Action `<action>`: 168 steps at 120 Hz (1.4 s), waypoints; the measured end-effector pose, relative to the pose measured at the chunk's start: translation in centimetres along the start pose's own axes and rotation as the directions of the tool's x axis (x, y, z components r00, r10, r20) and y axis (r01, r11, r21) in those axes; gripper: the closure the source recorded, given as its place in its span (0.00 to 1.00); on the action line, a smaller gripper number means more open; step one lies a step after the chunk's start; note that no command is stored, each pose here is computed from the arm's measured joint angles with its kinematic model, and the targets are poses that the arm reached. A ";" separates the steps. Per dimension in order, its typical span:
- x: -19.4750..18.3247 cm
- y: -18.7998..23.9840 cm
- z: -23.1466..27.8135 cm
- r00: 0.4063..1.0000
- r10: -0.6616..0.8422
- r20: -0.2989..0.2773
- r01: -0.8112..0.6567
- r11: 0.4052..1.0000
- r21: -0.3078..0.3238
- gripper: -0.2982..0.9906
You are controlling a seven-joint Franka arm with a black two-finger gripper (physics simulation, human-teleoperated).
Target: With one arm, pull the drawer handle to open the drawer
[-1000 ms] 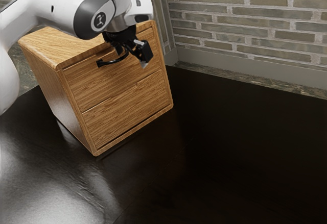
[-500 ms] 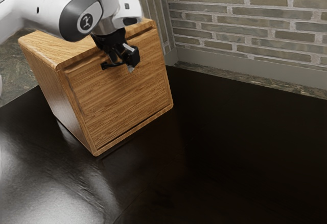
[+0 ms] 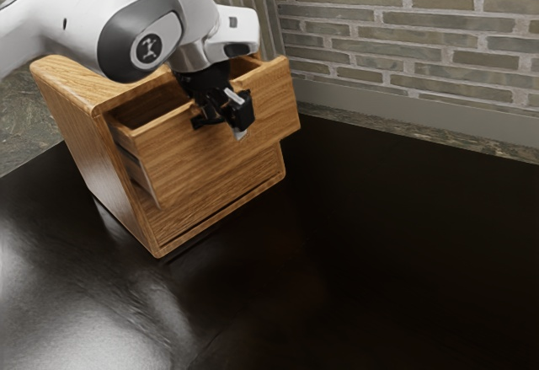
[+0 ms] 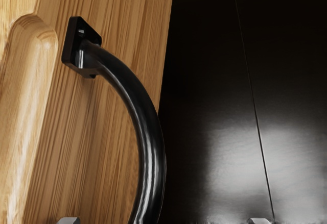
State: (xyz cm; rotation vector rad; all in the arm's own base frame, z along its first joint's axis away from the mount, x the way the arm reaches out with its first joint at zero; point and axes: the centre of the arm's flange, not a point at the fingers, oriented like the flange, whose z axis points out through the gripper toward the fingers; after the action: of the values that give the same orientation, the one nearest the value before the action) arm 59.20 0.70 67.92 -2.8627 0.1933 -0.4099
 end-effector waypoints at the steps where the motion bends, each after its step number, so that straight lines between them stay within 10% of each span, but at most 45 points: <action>1: 0.0 0.1 -0.1 1.000 0.001 -0.001 -0.001 1.000 -0.001 0.49; 72: -0.9 4.0 -1.6 0.999 0.032 -0.015 -0.033 0.999 -0.037 0.33; 125: -0.6 7.8 -2.5 0.998 0.064 -0.028 -0.067 0.992 -0.103 0.43; 168: -1.9 11.5 -14.3 0.973 0.120 -0.198 -0.146 0.982 -0.120 0.38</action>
State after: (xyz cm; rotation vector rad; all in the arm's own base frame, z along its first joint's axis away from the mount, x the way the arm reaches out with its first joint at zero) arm 52.13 -13.14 77.80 -2.9151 0.4618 -0.6677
